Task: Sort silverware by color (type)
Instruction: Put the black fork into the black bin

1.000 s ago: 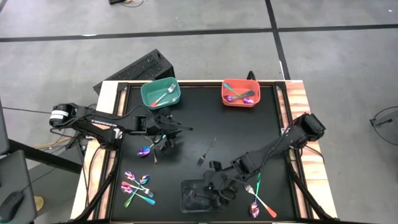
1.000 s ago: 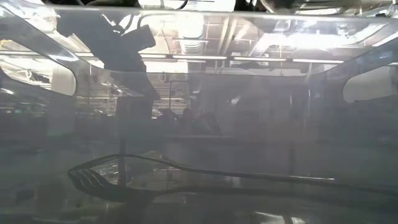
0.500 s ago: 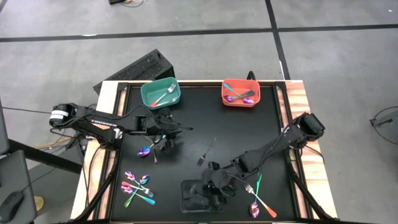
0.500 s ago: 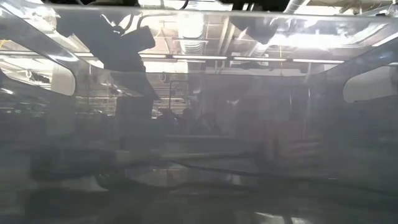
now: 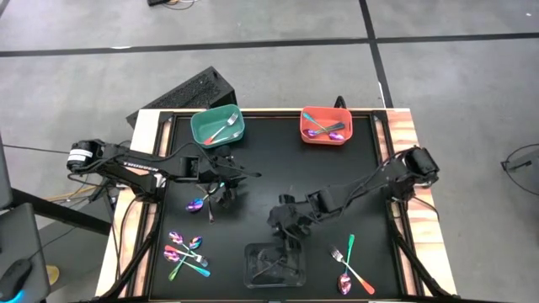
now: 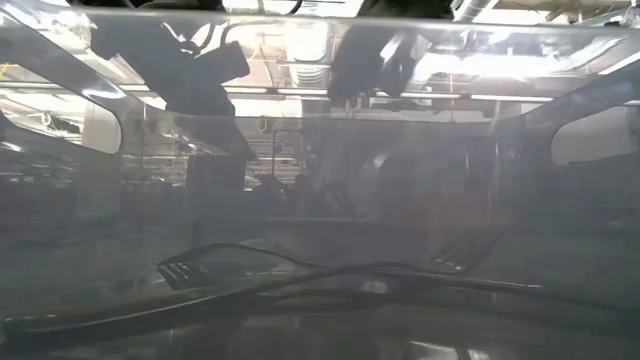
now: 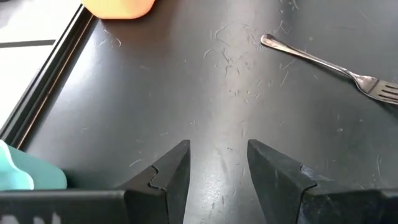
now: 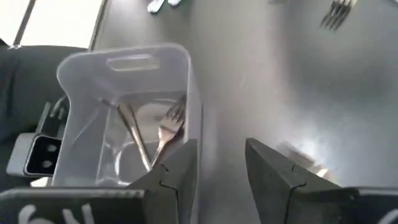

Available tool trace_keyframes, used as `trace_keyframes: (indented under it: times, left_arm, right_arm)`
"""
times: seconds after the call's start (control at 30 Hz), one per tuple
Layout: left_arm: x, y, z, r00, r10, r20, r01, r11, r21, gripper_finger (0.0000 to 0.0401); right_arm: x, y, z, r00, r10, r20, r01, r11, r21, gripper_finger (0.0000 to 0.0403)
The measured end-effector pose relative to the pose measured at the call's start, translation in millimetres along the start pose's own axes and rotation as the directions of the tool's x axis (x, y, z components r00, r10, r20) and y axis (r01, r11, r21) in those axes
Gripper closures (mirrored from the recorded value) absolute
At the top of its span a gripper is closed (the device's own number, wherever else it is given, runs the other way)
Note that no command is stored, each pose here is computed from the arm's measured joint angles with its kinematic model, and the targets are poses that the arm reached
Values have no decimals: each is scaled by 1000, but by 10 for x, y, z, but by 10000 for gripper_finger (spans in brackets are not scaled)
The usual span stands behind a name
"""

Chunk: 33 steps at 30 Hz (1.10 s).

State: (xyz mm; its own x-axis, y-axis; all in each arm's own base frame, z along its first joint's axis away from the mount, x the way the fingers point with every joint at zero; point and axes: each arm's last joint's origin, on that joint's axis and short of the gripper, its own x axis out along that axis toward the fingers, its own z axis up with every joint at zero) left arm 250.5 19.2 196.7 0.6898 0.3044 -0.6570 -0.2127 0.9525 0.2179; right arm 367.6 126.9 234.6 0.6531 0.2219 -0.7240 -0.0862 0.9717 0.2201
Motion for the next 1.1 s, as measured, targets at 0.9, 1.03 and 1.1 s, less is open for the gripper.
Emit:
trace_keyframes:
  times: [0.9, 1.03, 1.1]
  left_arm:
    - [-1, 41, -45, 991, 124, -49, -124, 992, 1, 253]
    - [-1, 43, -62, 989, 131, -64, -131, 991, -2, 253]
    - [-1, 43, -68, 989, 133, -68, -133, 991, 0, 253]
  right_arm:
    - [12, -1521, -7, 964, -153, -218, 96, 963, -250, 255]
    - [235, -1574, -200, 937, -74, -342, 2, 978, -207, 255]
    - [301, -1558, -221, 937, -42, -347, -30, 979, -200, 255]
